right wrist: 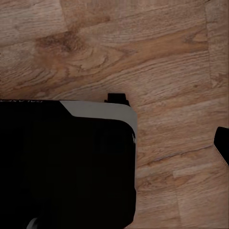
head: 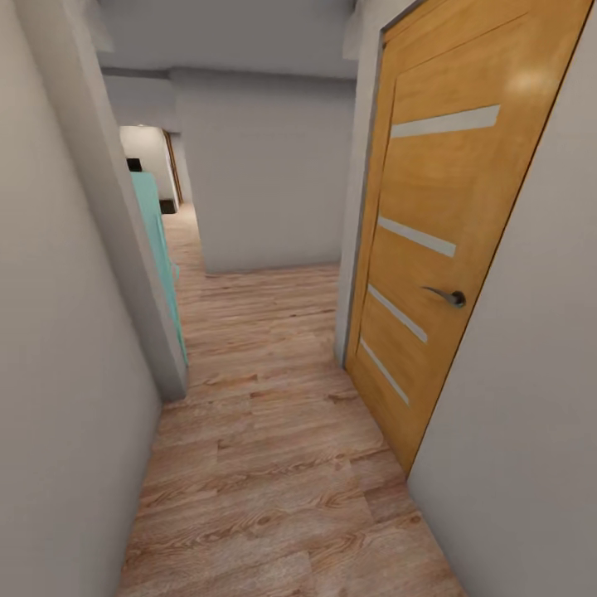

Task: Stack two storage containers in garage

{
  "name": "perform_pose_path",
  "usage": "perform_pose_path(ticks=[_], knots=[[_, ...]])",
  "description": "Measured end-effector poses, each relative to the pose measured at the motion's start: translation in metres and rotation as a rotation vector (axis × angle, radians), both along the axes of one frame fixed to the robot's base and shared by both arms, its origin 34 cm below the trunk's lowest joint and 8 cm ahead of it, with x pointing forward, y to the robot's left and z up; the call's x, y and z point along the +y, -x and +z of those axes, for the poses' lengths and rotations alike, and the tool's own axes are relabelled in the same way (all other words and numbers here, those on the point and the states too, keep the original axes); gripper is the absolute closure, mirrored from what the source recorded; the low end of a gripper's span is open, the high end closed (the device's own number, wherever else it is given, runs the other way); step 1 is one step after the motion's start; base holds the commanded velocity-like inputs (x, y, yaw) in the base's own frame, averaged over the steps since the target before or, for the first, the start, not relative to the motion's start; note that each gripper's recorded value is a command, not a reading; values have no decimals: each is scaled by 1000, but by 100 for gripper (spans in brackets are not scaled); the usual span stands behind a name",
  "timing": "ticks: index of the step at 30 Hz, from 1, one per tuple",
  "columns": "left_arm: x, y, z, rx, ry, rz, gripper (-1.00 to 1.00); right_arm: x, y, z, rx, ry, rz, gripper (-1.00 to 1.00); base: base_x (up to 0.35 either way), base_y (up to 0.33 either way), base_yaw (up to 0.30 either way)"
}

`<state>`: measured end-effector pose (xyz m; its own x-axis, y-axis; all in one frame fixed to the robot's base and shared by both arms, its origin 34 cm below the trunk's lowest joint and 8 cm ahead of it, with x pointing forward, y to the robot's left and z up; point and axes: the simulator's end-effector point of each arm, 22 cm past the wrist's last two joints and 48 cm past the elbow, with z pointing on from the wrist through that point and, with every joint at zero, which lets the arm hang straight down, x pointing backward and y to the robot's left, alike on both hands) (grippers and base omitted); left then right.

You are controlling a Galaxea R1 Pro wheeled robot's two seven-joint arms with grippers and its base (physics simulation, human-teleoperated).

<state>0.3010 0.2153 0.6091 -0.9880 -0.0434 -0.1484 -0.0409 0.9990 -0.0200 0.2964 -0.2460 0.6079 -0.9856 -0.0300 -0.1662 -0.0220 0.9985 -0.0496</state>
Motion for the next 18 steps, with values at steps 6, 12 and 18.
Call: perform_pose_path(ticks=[6,12,18], knots=[[0,0,0,-1,0,0,-100,0,0,0,0,0,-1,-100,338,0,0],[0,0,0,-1,0,0,-100,0,0,0,-1,0,-1,-100,338,0,0],[0,-1,0,-2,0,0,-100,2,0,0,0,-3,-3,-100,338,0,0]])
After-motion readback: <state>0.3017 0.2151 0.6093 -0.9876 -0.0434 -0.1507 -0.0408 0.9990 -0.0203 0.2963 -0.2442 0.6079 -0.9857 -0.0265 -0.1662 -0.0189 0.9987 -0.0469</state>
